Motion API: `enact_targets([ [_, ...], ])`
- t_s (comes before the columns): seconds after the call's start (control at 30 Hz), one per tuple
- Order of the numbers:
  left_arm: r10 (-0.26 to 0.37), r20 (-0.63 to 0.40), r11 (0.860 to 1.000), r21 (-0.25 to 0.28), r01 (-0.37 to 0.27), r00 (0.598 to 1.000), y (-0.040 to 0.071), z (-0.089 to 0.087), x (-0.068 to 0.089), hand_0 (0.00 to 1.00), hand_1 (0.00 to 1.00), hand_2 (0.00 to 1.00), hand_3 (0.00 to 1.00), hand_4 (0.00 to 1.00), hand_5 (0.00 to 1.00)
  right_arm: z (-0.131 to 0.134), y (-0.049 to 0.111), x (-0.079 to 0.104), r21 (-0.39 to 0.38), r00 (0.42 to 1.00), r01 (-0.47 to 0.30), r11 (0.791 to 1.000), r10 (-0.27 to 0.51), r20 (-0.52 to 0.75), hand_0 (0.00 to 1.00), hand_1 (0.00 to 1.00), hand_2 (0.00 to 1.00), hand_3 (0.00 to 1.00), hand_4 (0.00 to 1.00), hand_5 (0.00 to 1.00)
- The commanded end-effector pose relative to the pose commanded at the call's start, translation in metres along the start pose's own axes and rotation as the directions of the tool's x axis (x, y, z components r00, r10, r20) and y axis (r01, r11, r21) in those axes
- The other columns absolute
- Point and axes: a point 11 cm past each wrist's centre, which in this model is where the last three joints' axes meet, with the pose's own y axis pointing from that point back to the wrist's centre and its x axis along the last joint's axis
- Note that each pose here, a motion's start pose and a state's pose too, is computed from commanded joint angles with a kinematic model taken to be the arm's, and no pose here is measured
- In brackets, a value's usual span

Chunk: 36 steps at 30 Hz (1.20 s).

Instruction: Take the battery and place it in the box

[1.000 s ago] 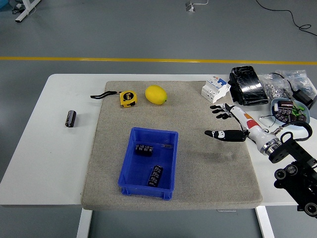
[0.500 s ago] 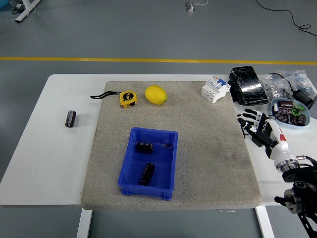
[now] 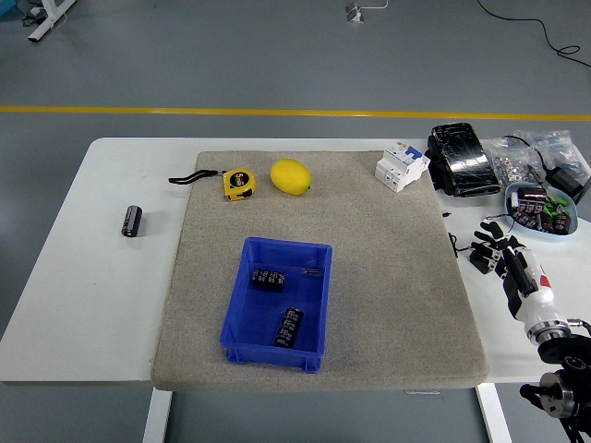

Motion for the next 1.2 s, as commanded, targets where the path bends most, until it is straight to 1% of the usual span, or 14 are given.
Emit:
enact_targets([
  [0.07,0.000,0.000,1.000,0.001,0.000,1.000,0.0000,-0.0002,-0.0001,0.750,0.706,0.729,0.652,0.697,0.665,-0.0002,-0.0001,0.0000,0.000,1.000,0.001,1.000,-0.001,-0.002,0.767,0.764,0.795,0.808,0.998,0.852],
  [0.1,0.000,0.001,1.000,0.001,0.000,1.000,0.0000,-0.0002,-0.0002,0.750,0.707,0.730,0.653,0.698,0.664,0.0001,0.0001,0.0001,0.000,1.000,0.001,1.000,-0.001,-0.003,0.771,0.767,0.796,0.808,0.998,0.868],
  [0.3,-0.001,0.000,1.000,0.004,0.001,1.000,0.0002,-0.0012,-0.0013,0.750,0.707,0.730,0.653,0.698,0.664,0.0019,0.0006,-0.0027,-0.005,1.000,0.006,1.000,-0.006,-0.003,0.771,0.767,0.796,0.808,0.998,0.868],
  [0.33,-0.002,0.000,1.000,0.004,0.002,1.000,0.0002,-0.0013,-0.0014,0.749,0.710,0.731,0.653,0.697,0.663,0.0015,0.0004,-0.0033,-0.004,1.000,0.007,1.000,-0.007,-0.003,0.769,0.768,0.797,0.809,0.998,0.884],
  [0.77,-0.003,0.004,1.000,0.008,0.003,1.000,0.0002,-0.0028,-0.0017,0.748,0.710,0.730,0.652,0.697,0.663,0.0006,0.0015,-0.0021,0.005,1.000,0.005,1.000,-0.005,-0.009,0.772,0.770,0.797,0.810,0.998,0.883],
  [1.2,-0.006,0.010,1.000,0.006,0.006,1.000,0.0005,-0.0020,-0.0030,0.748,0.708,0.730,0.649,0.696,0.661,-0.0022,0.0020,-0.0036,0.024,0.999,0.031,0.999,-0.031,-0.008,0.775,0.772,0.802,0.815,0.998,0.880],
])
